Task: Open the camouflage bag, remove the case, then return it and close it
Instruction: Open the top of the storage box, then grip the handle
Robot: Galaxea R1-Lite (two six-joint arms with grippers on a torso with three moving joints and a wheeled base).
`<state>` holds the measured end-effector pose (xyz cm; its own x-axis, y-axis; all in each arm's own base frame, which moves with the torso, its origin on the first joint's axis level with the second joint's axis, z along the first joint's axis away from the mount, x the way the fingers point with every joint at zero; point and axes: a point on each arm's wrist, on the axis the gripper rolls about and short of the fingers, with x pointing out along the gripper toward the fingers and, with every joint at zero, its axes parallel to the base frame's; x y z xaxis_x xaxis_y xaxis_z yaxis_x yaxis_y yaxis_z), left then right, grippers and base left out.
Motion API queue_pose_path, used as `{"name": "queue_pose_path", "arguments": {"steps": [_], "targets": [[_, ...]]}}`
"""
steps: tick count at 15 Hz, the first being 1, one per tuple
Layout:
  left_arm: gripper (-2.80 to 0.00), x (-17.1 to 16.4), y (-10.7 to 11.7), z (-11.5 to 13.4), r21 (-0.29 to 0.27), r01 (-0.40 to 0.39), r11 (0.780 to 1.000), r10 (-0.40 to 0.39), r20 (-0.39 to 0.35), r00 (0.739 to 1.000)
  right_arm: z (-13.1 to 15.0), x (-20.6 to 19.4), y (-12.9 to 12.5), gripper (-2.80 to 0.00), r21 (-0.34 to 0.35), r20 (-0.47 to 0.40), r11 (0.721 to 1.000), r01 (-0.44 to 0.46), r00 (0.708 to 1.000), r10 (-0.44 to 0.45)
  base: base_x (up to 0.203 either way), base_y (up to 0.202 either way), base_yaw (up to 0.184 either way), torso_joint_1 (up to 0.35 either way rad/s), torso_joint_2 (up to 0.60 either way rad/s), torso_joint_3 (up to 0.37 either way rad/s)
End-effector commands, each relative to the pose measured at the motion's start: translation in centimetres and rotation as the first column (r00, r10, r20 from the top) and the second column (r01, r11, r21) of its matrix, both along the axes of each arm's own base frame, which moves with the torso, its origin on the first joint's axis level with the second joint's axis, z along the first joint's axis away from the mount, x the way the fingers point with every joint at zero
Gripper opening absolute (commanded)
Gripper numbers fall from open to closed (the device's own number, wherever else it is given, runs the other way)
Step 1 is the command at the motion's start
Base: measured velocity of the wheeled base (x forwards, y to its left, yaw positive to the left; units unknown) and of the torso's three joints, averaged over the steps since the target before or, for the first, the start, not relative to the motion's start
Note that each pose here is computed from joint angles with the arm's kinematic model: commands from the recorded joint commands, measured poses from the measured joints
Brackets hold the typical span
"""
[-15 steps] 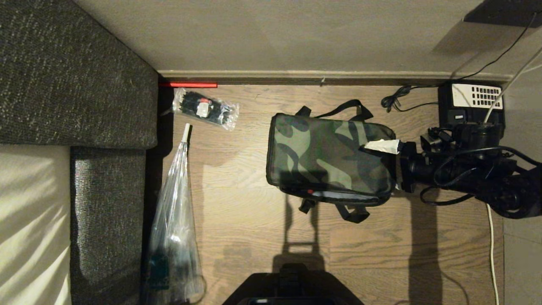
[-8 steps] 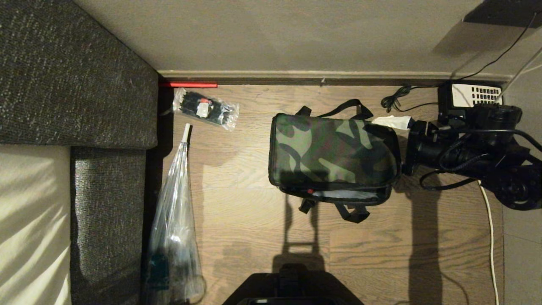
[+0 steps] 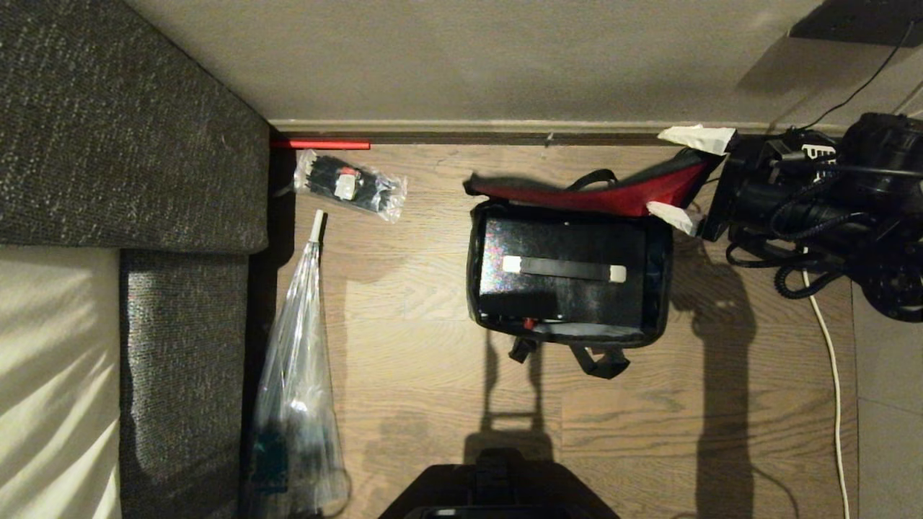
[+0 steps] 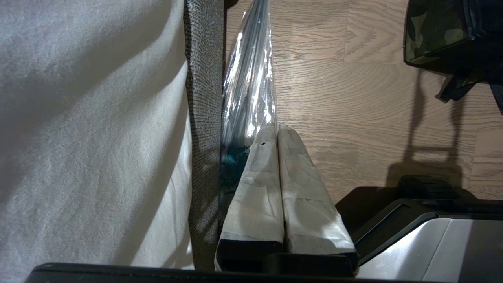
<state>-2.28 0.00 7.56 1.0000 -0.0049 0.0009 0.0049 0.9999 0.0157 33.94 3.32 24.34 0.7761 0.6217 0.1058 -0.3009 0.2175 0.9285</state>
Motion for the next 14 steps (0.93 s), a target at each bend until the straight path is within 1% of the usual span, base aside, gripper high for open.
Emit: {"name": "queue_pose_path", "arguments": {"steps": [1, 3, 4, 5, 7, 9, 10, 12, 13, 14], "targets": [[-2.8, 0.0, 0.0, 0.0, 0.0, 0.0, 1.0, 0.0, 0.001, 1.0, 1.5, 0.0, 0.0, 0.0, 0.003, 0.058, 1.0, 0.01, 0.998, -0.01, 0.0, 0.0, 0.0, 0.0, 0.0, 0.0], [-2.8, 0.0, 0.0, 0.0, 0.001, 0.0, 1.0, 0.0, 0.001, 1.0, 2.4, -0.1, -0.3, 0.0, -0.002, 0.111, 1.0, 0.021, 0.994, -0.021, 0.0, 0.0, 0.0, 0.0, 0.0, 0.0], [-2.8, 0.0, 0.0, 0.0, 0.0, 0.0, 1.0, 0.0, 0.001, 1.0, 2.4, -0.1, -0.3, 0.0, -0.004, 0.118, 1.0, 0.023, 0.993, -0.023, 0.0, 0.0, 0.0, 0.0, 0.0, 0.0], [-2.8, 0.0, 0.0, 0.0, 0.0, 0.0, 1.0, 0.0, 0.001, 1.0, 2.2, -0.5, -0.3, 0.0, -0.021, 0.13, 0.999, 0.03, 0.991, -0.027, 0.0, 0.0, 0.0, 0.0, 0.0, 0.0], [-2.8, 0.0, 0.0, 0.0, 0.0, 0.0, 1.0, 0.0, 0.001, 1.0, 1.3, -1.2, -0.4, 0.0, -0.069, 0.131, 0.997, 0.04, 0.991, -0.031, 0.0, 0.0, 0.0, 0.0, 0.0, 0.0], [-2.8, 0.0, 0.0, 0.0, 0.0, 0.0, 1.0, 0.0, 0.001, 1.0, 0.4, -2.1, -0.4, 0.0, -0.1, 0.118, 0.994, 0.043, 0.992, -0.031, 0.0, 0.0, 0.0, 0.0, 0.0, 0.0], [-2.8, 0.0, 0.0, 0.0, 0.0, 0.0, 1.0, 0.0, 0.001, 1.0, 0.1, -2.8, -0.4, -2.8, -0.123, 0.119, 0.992, 0.043, 0.992, -0.028, 0.0, 0.0, 0.0, 0.0, 0.0, 0.0], [-2.8, 0.0, 0.0, 0.0, 0.0, 0.0, 1.0, 0.0, 0.001, 1.0, -0.4, -3.7, -0.4, -2.8, -0.159, 0.103, 0.987, 0.031, 0.995, -0.015, 0.0, 0.0, 0.0, 0.0, 0.0, 0.0], [-2.8, 0.0, 0.0, 0.0, 0.0, 0.0, 1.0, 0.0, 0.001, 1.0, -0.5, -4.7, -0.5, -2.8, -0.184, 0.084, 0.983, 0.022, 0.996, -0.007, 0.0, 0.0, 0.0, 0.0, 0.0, 0.0], [-2.8, 0.0, 0.0, 0.0, 0.0, 0.0, 1.0, 0.0, 0.001, 1.0, -0.3, -6.4, -0.6, -2.8, -0.227, 0.086, 0.974, 0.02, 0.996, -0.001, 0.0, 0.0, 0.0, 0.0, 0.0, 0.0]]}}
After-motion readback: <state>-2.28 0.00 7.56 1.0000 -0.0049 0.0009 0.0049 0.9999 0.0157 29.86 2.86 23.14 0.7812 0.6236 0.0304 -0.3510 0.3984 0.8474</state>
